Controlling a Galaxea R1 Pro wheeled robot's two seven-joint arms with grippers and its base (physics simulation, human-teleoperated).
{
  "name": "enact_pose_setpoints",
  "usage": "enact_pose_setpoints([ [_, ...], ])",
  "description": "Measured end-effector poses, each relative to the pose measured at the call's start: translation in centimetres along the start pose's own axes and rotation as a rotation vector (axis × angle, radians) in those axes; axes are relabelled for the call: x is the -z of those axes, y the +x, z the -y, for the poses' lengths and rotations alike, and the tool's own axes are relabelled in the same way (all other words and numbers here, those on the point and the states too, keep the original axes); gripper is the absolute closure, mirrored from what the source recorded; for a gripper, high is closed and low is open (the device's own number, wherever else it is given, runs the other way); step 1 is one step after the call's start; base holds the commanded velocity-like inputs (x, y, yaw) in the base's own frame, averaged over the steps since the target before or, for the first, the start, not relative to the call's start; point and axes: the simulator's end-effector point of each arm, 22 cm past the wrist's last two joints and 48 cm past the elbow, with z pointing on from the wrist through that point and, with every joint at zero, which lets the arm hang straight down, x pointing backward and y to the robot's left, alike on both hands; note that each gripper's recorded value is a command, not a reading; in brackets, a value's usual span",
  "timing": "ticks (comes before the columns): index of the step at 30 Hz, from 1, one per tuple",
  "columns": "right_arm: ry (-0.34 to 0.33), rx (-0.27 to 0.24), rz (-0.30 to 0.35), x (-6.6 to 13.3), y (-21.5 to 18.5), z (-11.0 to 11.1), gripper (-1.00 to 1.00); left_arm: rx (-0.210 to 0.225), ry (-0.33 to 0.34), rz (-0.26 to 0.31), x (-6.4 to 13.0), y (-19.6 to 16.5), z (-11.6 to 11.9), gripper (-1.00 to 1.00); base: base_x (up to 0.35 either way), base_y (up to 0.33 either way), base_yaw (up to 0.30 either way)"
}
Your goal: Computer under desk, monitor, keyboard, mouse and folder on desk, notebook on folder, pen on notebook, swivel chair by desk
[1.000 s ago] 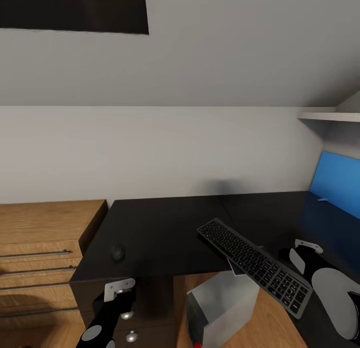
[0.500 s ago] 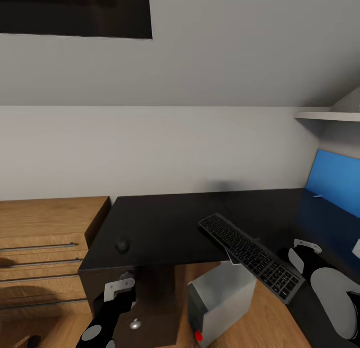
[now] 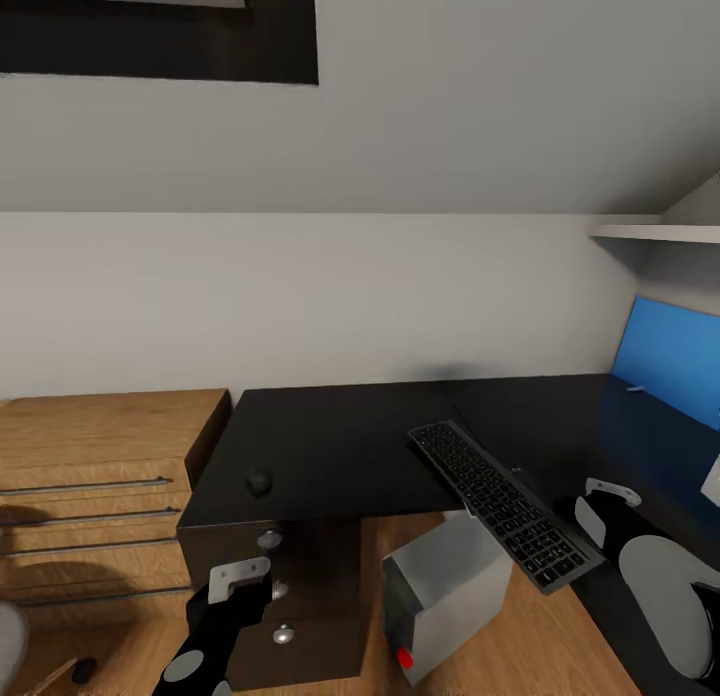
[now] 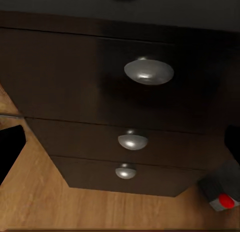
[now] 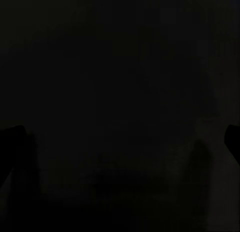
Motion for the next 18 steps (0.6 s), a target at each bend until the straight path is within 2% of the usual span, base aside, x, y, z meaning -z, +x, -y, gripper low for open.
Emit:
enact_pose_setpoints([
  [3, -0.001, -0.001, 0.001, 0.0, 0.0, -0.1, -1.00, 0.000, 0.000, 0.000, 0.0, 0.0, 0.0, -1.00, -0.134, 0.048, 0.000],
  [8, -0.016, 0.007, 0.004, 0.3, 0.1, -1.5, -1.00, 0.000, 0.000, 0.000, 0.0, 0.0, 0.0, -1.00, -0.139, 0.095, 0.000],
  [13, -0.018, 0.008, 0.004, 0.3, 0.1, -1.6, -1.00, -0.001, 0.000, -0.002, 0.0, 0.1, 0.0, -1.00, -0.147, 0.200, 0.000],
  [18, -0.018, 0.009, 0.005, 0.3, 0.1, -1.7, -1.00, -0.001, 0.000, -0.002, 0.0, 0.1, 0.0, -1.00, -0.047, 0.057, 0.000],
])
